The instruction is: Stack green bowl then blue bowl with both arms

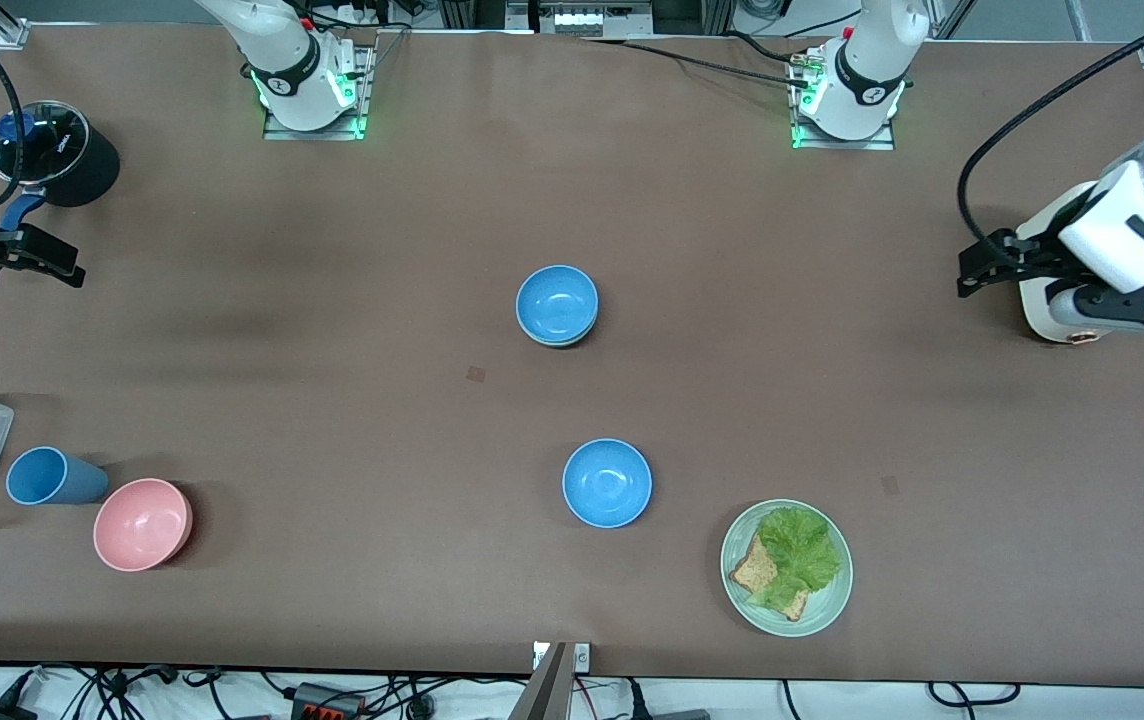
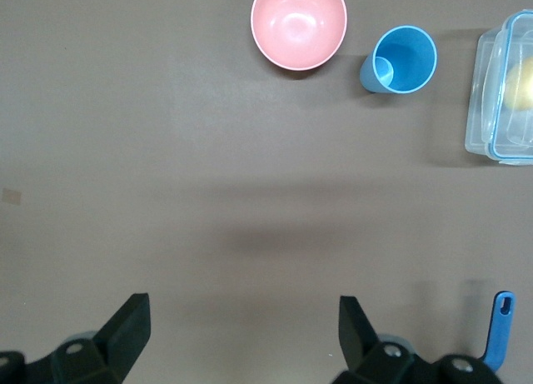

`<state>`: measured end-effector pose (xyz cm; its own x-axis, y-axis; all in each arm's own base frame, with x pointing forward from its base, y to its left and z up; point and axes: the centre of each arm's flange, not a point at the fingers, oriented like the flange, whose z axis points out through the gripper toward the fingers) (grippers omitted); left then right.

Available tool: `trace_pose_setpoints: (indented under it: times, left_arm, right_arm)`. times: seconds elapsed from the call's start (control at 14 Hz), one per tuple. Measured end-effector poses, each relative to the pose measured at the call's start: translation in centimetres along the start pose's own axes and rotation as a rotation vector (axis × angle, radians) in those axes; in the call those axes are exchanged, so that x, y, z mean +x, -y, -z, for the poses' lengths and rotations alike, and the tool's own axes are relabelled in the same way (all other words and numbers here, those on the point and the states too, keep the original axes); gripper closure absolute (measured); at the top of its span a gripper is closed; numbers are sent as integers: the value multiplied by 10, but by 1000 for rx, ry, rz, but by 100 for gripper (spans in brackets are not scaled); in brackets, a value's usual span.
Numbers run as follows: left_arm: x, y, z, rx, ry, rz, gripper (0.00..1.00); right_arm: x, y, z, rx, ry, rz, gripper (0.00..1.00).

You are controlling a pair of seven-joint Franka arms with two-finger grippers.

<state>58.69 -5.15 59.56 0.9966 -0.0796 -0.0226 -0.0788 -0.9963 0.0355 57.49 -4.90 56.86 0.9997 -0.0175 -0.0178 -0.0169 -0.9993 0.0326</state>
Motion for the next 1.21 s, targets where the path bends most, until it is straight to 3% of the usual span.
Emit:
trace_pose_setpoints:
  times: [1.21]
  left_arm:
    - [-9, 6, -1, 1, 7, 2, 0]
  right_arm:
    - [0, 8, 6, 0, -12, 18, 0]
